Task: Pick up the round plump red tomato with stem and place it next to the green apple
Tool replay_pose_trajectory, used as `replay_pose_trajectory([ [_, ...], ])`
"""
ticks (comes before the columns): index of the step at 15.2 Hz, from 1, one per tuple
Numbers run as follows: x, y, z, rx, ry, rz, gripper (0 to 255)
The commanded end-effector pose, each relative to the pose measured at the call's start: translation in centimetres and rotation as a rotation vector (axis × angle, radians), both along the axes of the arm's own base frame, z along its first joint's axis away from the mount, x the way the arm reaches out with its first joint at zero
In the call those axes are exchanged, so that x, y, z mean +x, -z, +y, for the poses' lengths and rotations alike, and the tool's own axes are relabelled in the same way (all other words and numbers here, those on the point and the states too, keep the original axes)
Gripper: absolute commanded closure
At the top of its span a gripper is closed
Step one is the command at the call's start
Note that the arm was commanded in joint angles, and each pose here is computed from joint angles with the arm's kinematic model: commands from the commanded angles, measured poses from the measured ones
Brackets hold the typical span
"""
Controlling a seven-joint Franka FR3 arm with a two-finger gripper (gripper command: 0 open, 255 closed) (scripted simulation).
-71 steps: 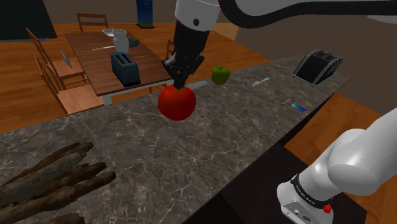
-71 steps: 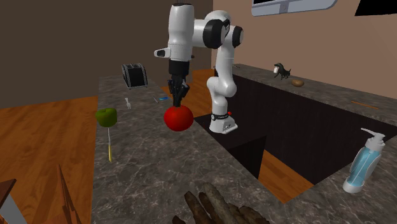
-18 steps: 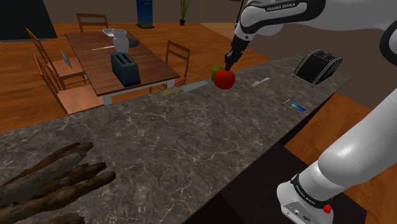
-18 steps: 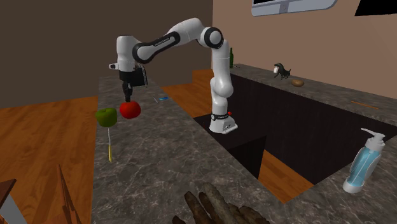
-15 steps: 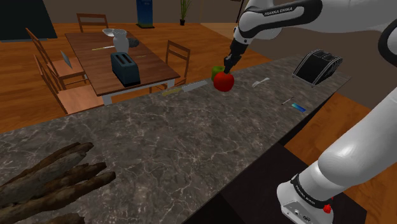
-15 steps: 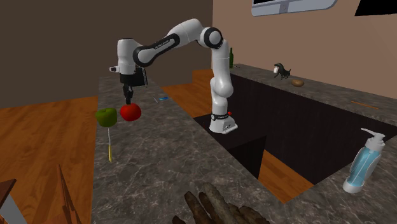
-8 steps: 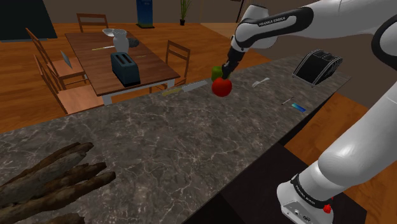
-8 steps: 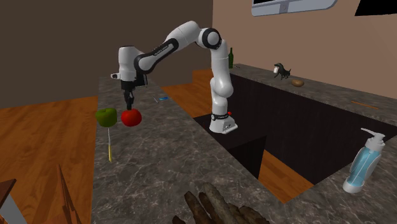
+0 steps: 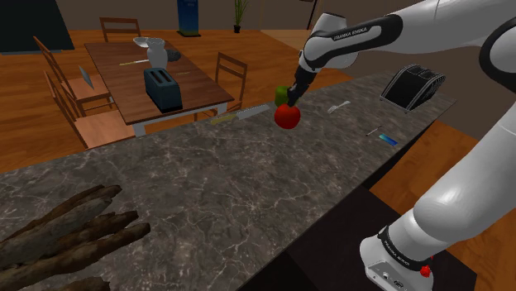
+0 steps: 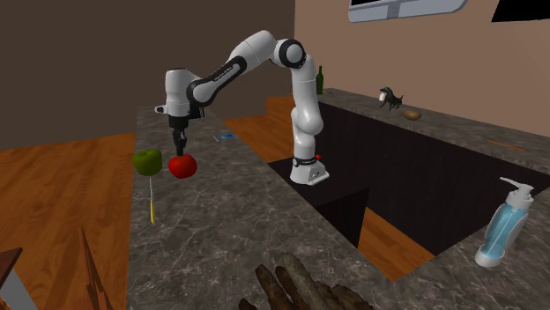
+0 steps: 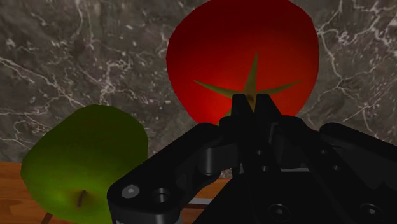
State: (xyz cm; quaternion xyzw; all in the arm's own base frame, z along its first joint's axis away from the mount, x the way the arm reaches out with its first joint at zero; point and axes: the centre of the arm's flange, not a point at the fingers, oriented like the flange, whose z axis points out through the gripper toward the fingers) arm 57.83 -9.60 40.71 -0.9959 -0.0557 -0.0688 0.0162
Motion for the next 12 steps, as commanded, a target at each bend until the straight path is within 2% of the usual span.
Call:
replay_pose_trajectory([
  [1,0.0,0.0,0.0,0.0,0.0,0.0,255],
  [2,0.0,0.0,0.0,0.0,0.0,0.0,0],
  [7,0.0,0.0,0.0,0.0,0.0,0.0,0],
  [11,-0.7,-5.0,-0.2,0.0,0.0,0.0,0],
  [12,-0.7,-5.0,-0.2,0.0,0.0,0.0,0],
])
